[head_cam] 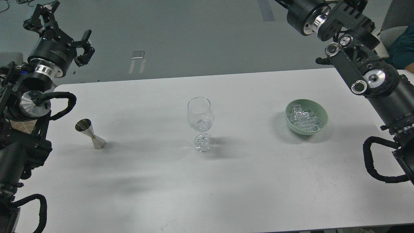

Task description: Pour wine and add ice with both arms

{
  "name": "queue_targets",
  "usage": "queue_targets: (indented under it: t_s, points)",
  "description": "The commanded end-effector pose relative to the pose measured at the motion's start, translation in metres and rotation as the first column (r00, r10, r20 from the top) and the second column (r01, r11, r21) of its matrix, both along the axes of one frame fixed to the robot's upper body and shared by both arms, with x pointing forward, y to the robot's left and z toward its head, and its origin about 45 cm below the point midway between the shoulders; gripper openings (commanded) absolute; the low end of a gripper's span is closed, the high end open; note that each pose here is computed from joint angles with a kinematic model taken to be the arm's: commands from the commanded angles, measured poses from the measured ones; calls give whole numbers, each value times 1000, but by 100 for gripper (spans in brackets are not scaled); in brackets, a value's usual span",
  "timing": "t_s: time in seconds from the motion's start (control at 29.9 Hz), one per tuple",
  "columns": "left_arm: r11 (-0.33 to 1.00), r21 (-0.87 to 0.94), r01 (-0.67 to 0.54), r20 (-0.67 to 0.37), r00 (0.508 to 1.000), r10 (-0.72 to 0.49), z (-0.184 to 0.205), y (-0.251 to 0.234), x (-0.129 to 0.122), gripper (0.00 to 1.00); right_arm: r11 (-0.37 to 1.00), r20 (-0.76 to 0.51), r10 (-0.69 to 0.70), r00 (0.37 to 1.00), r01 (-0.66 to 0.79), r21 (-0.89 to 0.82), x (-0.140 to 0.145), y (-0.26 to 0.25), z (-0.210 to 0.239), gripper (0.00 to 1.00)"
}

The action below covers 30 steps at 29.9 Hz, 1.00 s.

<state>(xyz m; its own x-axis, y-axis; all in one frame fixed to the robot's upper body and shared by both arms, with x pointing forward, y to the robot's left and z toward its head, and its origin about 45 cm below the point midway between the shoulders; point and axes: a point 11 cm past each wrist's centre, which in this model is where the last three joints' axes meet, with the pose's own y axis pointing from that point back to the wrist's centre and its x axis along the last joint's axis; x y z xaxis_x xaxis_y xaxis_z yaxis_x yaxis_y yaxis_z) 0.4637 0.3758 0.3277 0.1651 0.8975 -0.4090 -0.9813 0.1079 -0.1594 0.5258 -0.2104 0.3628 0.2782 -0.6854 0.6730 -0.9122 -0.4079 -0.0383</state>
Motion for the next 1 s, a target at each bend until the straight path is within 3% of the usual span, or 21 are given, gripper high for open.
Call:
queue_targets:
  t_s: [0.0, 0.23, 0.53, 0.8, 0.97]
  points:
    - [1000, -8, -2, 8, 1000, 2, 4, -3, 5, 98, 956, -125, -41, 991, 76, 282, 11, -18, -11, 100]
    - [1000, -7, 22, -26, 999, -22, -9, -13, 7, 98, 723, -269, -71, 960, 235, 649, 14, -43, -34, 100]
    - [996, -45, 83, -62, 994, -85, -29, -43, 8, 98, 617, -392, -116, 913, 375, 691, 2, -19, -94, 100]
    - [968, 38, 248, -221, 947, -234, -63, -77, 10, 98, 531, -366, -95, 926, 358, 768, -5, -20, -96, 100]
    - [981, 17, 192, -268, 946, -180, -68, -70, 27, 98, 461, -379, -66, 923, 365, 809, -6, -25, -98, 100]
